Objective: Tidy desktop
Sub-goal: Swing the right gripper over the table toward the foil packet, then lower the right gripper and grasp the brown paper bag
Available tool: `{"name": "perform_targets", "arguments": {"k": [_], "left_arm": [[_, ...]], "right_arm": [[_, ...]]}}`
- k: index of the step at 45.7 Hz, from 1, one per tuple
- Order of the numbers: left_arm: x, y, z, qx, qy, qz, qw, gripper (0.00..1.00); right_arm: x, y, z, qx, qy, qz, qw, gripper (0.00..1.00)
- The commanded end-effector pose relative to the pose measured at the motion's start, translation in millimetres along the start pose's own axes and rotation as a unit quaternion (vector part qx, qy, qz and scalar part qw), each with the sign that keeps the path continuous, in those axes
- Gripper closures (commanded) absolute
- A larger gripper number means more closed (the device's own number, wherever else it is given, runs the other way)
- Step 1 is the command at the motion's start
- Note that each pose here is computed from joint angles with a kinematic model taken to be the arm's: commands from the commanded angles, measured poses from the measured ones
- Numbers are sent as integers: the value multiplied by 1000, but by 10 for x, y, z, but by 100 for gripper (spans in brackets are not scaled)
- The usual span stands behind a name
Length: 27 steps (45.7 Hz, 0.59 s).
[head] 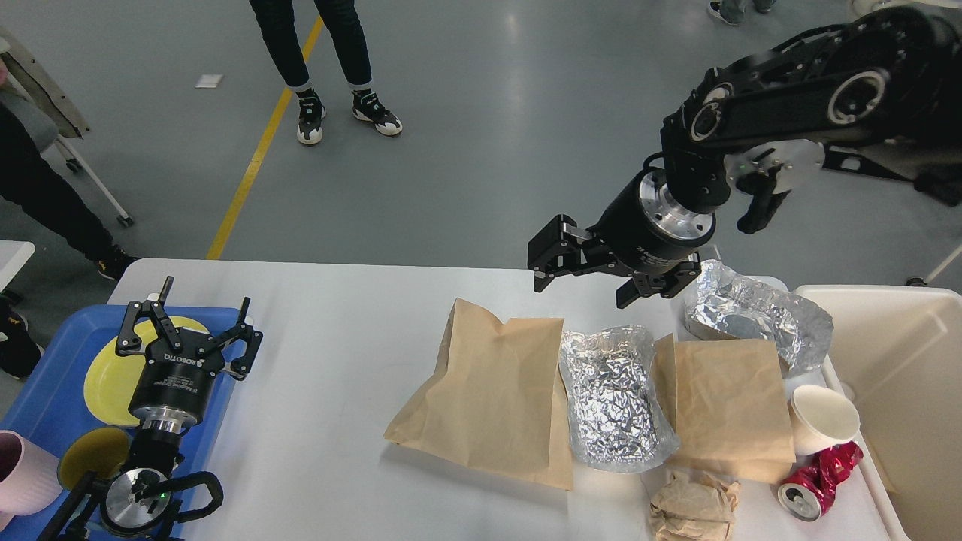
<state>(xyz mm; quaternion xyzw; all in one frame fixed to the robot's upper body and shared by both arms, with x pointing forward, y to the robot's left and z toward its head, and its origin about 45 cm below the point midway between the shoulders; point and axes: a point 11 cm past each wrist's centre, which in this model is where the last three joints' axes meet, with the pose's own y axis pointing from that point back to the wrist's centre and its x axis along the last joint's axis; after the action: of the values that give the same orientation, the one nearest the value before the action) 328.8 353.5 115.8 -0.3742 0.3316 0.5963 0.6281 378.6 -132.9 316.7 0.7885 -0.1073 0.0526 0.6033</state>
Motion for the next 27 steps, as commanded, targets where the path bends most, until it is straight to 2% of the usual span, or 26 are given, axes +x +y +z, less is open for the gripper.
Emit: {"name": "perform_targets", "arguments": {"k": [1,7,15,21,27], "left_arm": [[2,2,-2,1,0,0,1000,4],[0,2,-2,1,0,0,1000,4],[-4,-3,-1,1,0,-1,1000,4],[0,2,-2,1,0,0,1000,4],[-4,-3,-1,1,0,-1,1000,4]], "right_arm": [[199,-375,24,2,-23,35,999,0],[347,-558,129,32,-146,38,988,0],[341,-862,101,52,-317,14,947,0],[185,-1332,234,17,-410,16,912,0],[19,-1681,190,52,-464,-12,884,0]]}}
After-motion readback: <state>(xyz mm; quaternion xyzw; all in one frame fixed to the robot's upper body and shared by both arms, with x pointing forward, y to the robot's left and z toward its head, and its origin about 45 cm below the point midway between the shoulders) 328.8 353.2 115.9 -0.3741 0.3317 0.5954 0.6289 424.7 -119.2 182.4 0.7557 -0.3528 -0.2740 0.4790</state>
